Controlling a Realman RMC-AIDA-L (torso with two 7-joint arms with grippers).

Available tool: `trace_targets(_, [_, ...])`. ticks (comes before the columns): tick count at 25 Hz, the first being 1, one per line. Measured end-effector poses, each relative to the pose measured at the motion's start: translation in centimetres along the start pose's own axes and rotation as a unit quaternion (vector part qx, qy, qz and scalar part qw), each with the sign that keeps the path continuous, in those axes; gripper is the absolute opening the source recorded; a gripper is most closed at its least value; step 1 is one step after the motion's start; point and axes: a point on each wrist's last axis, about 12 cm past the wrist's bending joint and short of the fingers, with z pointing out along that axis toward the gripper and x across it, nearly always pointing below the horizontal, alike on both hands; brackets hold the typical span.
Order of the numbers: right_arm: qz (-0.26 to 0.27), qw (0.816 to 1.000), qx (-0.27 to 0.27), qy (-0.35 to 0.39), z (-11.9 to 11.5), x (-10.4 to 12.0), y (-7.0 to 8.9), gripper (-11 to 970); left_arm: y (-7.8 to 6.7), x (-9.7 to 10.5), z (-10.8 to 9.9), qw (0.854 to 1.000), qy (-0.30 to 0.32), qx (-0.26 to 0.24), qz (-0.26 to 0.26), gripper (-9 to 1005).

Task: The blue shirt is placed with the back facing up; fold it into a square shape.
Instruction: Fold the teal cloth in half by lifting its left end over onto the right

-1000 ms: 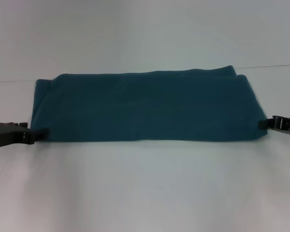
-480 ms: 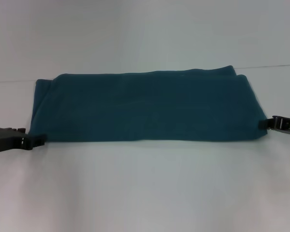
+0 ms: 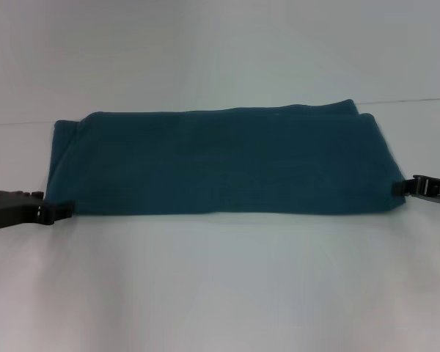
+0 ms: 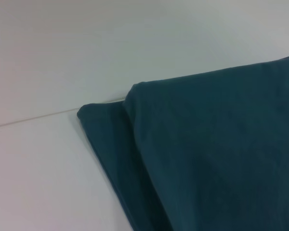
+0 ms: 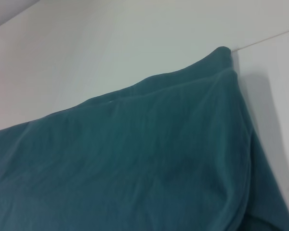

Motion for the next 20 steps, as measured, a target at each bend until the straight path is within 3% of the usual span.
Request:
trace_targets(4, [0.001,1.000,0.001,0.000,-0.03,0.07,-0.06,10,-0.02,-0.06,0.00,1.000,-0.001,0.000,0.003,641])
trace_targets(15, [0.000,1.000,0.000,0.000,0.03,0.08,0.00,9,-0.02,-0.28,0.00,1.000,-0.003,-0.001,0.003,497])
trace_targets(20, [0.001,1.000,0.000,0.001,0.00,0.14,-0.05,9,0.03,-0.31,0.02,1.000,-0.003,-0.002,0.002,211])
